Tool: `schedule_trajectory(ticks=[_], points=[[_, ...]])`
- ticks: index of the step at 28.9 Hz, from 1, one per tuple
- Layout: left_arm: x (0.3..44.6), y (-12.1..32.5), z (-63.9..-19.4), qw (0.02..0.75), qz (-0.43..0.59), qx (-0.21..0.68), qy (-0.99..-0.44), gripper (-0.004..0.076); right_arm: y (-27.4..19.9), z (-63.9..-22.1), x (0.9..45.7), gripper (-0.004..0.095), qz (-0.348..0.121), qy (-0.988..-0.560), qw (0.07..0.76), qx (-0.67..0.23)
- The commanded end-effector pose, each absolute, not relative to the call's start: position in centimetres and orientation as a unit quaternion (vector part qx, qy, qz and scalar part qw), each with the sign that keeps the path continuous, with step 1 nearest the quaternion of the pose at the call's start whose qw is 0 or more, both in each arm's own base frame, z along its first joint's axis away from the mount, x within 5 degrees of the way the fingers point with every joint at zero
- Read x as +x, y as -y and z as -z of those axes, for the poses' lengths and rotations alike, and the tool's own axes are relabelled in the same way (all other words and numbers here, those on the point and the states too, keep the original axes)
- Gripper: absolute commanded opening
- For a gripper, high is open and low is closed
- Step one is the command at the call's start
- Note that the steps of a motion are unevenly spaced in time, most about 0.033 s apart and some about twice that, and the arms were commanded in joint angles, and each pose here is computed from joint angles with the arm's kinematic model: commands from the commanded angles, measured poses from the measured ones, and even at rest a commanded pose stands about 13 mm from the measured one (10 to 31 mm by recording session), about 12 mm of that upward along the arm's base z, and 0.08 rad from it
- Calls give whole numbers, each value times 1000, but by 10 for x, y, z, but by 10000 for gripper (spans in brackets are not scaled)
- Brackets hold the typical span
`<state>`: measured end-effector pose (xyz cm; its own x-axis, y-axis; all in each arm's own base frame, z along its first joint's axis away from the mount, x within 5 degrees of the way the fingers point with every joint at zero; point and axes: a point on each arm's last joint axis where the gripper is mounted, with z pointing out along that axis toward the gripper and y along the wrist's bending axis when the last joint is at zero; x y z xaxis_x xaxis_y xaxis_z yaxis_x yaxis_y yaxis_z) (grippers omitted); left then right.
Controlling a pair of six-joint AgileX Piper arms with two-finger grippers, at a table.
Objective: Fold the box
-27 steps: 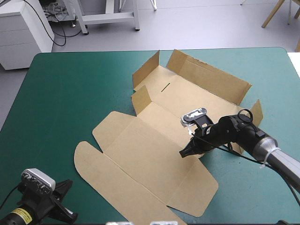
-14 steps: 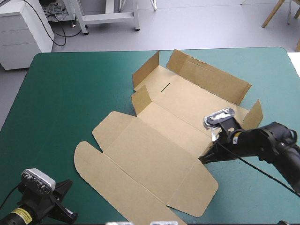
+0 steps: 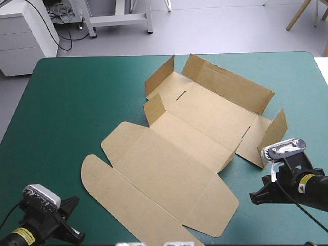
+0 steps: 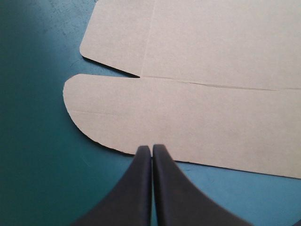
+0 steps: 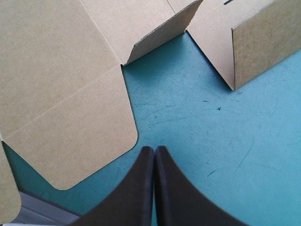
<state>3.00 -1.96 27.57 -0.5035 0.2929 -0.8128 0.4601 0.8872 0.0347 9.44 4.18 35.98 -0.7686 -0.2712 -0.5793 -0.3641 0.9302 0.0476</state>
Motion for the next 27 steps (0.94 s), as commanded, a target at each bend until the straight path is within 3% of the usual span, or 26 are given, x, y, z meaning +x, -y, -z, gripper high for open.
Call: schedule_trajectory(ticks=[1,5,8,13,17,20,23,27], points=[[34,22,-286,475,104,212,-848,-10,-40,-371,98,-20,-72,-926,332,-165],[34,22,-286,475,104,212,-848,-10,-40,-371,98,-14,-71,-926,332,-167],[34,22,-286,475,104,212,-848,-10,-40,-370,97,64,-65,-924,330,-182],[34,22,-286,475,104,212,-848,-10,-40,-370,97,432,-64,-923,330,-184],[34,22,-286,475,104,212,-848,-10,-42,-371,98,646,-74,-922,334,-181],[34,22,-286,475,104,212,-848,-10,-44,-371,101,645,-87,-917,349,-174],[34,22,-286,475,104,212,-848,-10,-47,-369,109,639,-118,-926,349,-88],[34,22,-286,475,104,212,-848,-10,-52,-361,131,637,-119,-937,328,-20]])
